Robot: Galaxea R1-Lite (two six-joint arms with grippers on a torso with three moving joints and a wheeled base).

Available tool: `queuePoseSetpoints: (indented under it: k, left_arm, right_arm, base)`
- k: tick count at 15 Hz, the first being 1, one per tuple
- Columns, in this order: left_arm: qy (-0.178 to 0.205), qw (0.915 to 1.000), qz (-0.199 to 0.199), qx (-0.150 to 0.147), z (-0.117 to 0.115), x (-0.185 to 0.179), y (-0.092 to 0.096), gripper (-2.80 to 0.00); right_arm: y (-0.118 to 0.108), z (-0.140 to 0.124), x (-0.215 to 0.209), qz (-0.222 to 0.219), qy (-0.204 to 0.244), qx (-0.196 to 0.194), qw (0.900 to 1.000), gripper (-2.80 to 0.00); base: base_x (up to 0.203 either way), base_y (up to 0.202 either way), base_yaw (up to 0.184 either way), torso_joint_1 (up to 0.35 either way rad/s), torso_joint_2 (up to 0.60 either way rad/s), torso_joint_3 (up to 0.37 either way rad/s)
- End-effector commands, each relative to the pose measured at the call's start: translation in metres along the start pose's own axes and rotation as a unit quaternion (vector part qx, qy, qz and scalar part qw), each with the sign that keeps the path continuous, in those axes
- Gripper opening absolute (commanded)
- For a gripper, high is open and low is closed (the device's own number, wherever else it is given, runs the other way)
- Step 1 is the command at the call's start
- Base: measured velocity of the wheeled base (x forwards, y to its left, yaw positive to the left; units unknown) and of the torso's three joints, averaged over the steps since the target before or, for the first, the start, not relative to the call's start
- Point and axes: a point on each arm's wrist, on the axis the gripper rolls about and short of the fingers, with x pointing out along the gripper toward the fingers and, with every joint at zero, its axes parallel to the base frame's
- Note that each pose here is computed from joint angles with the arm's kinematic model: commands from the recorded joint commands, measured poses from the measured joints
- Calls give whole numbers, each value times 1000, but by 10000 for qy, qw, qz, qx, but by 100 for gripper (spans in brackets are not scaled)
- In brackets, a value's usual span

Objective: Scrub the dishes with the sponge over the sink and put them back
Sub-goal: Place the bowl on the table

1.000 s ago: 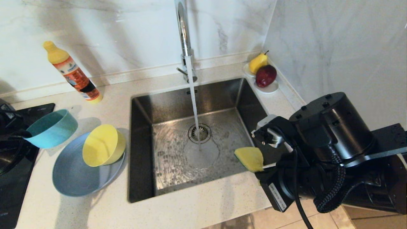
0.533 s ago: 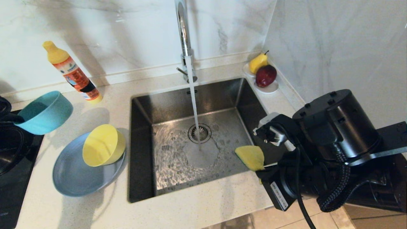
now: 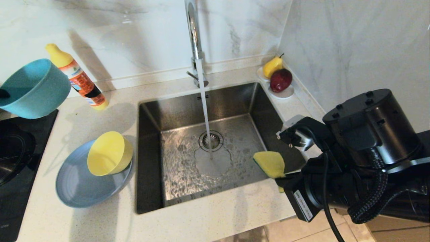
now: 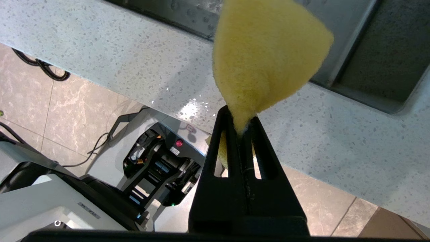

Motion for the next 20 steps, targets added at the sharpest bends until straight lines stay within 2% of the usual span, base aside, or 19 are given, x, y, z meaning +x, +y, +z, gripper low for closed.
queuePoseSetpoints:
  k: [1, 4, 8, 11, 15, 18, 20]
  left_arm:
    - [-83, 9990, 424, 67, -2, 0, 6, -280]
    - [101, 9908, 1347, 76, -11, 19, 43, -280]
    - [95, 9789, 2031, -196, -17, 56, 98, -280]
    - [156, 9723, 2297, -407, -26, 81, 139, -280]
    - [92, 9630, 2603, -691, -28, 98, 187, -280]
    - [62, 9562, 2786, -896, -30, 102, 213, -280]
    - [129, 9542, 2822, -987, -33, 105, 223, -280]
  right_arm:
    - [-2, -1, -4, -12, -24, 14, 10000, -280]
    - [-2, -1, -5, -17, -43, 3, 10000, -280]
    - [-2, -1, -4, -18, -32, -7, 10000, -280]
    - [-1, -1, -2, -14, -9, -14, 10000, -280]
    - [-1, -1, 0, -24, 19, -37, 10000, -280]
    - [0, -1, 1, -17, 13, -43, 10000, -280]
    - [0, -1, 1, -17, 20, -44, 10000, -280]
  base:
    - [0, 0, 0, 0, 0, 0]
    - [0, 0, 0, 0, 0, 0]
    - [0, 0, 0, 0, 0, 0]
    - [0, 0, 0, 0, 0, 0]
    - [0, 0, 0, 0, 0, 0]
    - [0, 0, 0, 0, 0, 0]
    - [0, 0, 0, 0, 0, 0]
